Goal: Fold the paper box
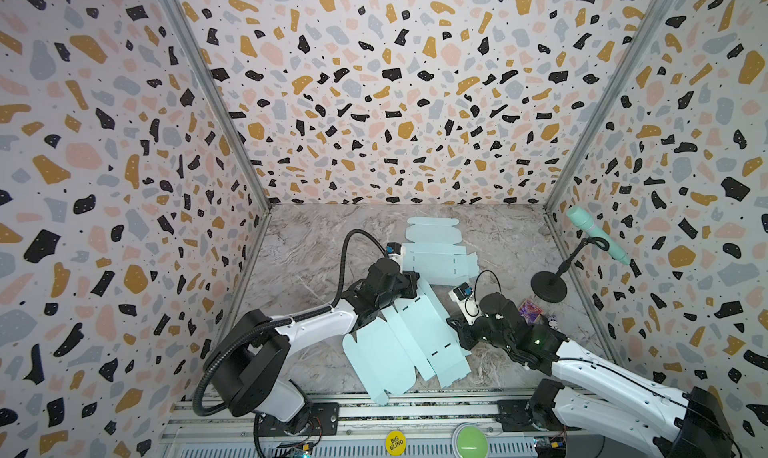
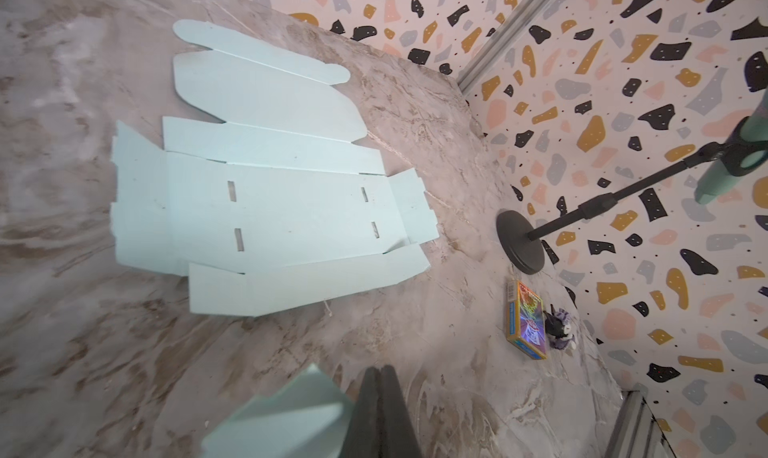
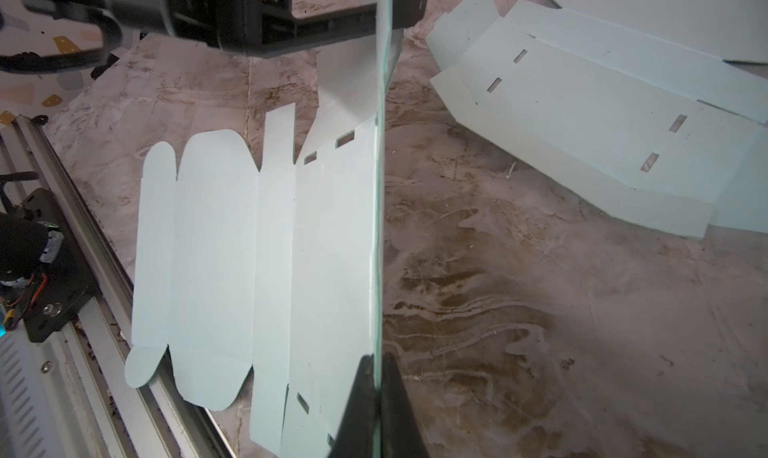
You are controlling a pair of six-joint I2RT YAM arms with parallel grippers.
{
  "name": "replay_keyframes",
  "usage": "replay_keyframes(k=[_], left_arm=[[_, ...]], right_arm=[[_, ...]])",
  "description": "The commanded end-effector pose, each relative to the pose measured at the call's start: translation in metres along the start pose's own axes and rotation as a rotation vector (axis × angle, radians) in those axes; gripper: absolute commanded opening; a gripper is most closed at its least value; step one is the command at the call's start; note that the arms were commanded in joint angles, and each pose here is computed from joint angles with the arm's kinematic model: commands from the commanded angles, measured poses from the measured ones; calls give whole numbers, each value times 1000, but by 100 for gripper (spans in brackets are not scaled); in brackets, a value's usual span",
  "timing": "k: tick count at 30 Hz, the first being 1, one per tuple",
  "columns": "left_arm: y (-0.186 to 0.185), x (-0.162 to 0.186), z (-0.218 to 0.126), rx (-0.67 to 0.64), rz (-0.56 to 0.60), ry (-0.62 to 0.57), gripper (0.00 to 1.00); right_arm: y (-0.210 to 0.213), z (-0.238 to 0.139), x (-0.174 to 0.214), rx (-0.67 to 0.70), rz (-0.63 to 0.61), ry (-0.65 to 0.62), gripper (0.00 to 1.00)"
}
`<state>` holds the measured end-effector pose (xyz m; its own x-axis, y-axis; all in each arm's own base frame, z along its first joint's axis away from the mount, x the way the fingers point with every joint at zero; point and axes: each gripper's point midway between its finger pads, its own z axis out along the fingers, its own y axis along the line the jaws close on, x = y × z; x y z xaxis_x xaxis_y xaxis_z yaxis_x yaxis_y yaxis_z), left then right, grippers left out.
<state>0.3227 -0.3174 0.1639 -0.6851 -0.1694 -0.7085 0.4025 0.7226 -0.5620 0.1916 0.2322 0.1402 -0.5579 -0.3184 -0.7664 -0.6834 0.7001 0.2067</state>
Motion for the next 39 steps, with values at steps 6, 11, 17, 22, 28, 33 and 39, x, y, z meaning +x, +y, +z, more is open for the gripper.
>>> replay_keyframes(k=[6,11,17,22,28,33,39], left_arm=[[-38,-9,-9,175,66,-4,0],[-36,-6,-16,170,80,5,0],[-19,-14,-27,119,97,-11,0],[-6,-24,-25,78,131,-4,2],[-9,-24,-11,66,209,66,3],[-14,-17,-1,102,243,128,3],[-14,-4,-5,120,268,173,3]], right_arm=[[-2,-4,-10,22,-32,-33,0],[-4,-2,-11,38,-35,-28,0],[-7,-3,-12,57,-43,-32,0],[-5,-2,-13,47,-50,-32,0],[-7,1,-10,54,-54,-17,0],[-8,0,-13,62,-57,-24,0],[-10,3,-13,74,-59,-16,0]])
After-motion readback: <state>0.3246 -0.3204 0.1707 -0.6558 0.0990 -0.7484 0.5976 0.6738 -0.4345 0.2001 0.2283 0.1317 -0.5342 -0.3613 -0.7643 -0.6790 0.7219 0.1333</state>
